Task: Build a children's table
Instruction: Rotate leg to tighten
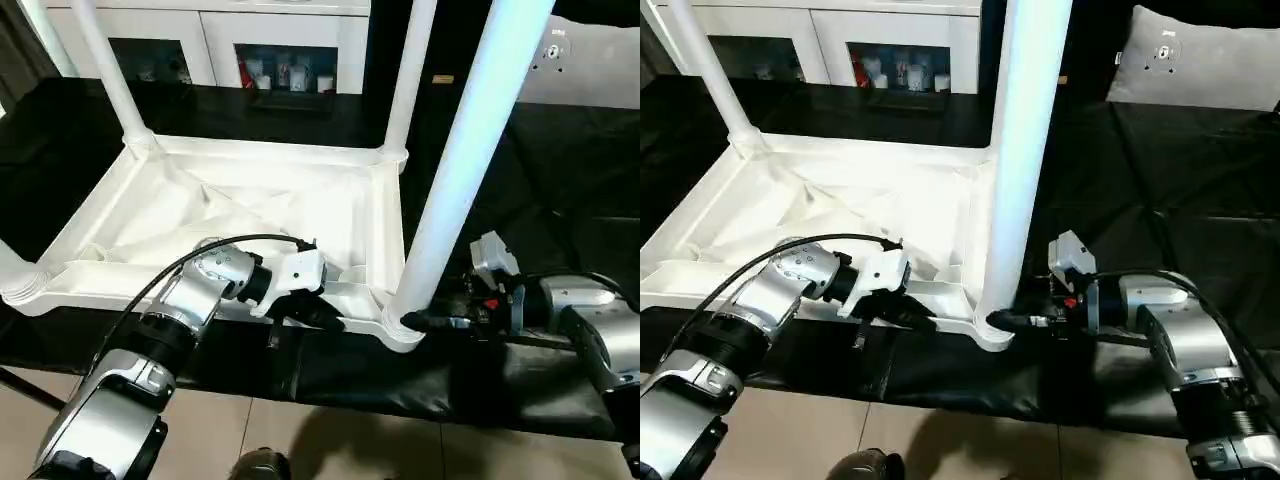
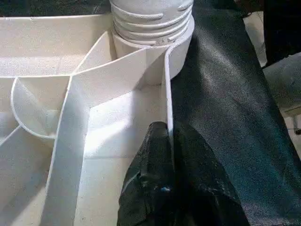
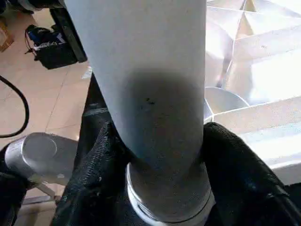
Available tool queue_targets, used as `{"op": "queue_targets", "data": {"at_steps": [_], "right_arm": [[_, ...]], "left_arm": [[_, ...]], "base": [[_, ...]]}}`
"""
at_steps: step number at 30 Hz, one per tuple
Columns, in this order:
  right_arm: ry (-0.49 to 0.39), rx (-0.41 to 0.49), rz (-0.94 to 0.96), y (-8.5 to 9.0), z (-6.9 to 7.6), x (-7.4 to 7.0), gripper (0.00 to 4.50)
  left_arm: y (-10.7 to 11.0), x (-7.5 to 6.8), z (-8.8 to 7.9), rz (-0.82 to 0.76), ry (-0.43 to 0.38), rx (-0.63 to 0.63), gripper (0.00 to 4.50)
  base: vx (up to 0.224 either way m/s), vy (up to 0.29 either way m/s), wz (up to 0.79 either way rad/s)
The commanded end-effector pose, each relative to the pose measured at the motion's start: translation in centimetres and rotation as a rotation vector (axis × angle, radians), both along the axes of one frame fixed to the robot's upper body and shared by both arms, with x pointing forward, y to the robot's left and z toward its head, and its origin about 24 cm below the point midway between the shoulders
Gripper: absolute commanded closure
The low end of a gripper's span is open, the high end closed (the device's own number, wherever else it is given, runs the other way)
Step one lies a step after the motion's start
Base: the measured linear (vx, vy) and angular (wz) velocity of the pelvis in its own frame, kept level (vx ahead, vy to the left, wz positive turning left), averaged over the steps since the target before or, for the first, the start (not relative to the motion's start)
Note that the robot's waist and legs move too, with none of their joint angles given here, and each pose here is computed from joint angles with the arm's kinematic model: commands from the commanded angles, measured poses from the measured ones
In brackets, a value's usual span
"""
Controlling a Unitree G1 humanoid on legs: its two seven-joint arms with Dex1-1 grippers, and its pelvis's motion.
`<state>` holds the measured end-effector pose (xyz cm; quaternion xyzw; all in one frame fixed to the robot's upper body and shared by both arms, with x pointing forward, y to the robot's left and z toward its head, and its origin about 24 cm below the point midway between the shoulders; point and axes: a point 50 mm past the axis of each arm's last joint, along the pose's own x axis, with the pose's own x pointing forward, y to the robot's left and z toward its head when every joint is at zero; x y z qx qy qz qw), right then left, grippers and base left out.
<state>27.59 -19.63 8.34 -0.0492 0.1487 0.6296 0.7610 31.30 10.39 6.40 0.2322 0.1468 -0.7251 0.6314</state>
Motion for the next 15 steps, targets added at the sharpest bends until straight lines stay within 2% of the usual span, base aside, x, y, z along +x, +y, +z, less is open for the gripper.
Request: {"op": "queue_targets", "data": {"at_steps": [1,8,12,13,15], "right_arm": [[-0.003,0.010,0.022,0.2,0.5,0.2,2.39],[0.031,0.035,0.046,0.5,0.3,-0.2,2.49],[0.033,0.005,-0.053,1.8,-0.2,0.0,2.50],[0.014,-0.034,-0.141,2.6,-0.6,0.4,2.50],[0.012,-0.027,-0.267,3.4,-0.9,1.3,2.50]], "left_arm": [[-0.8,-0.6,0.2,-0.094,-0.004,0.004,4.50],[-0.7,-0.5,0.2,-0.076,-0.002,-0.008,4.50],[-1.0,-0.2,0.2,0.014,0.004,-0.038,4.50],[-1.4,0.3,0.2,0.105,0.001,-0.043,4.50],[-2.0,0.9,0.4,0.199,0.004,-0.065,4.50]], "base": [[0.000,0.000,0.00],[0.000,0.000,0.00],[0.000,0.000,0.00],[0.000,0.000,0.00],[0.000,0.000,0.00]]}}
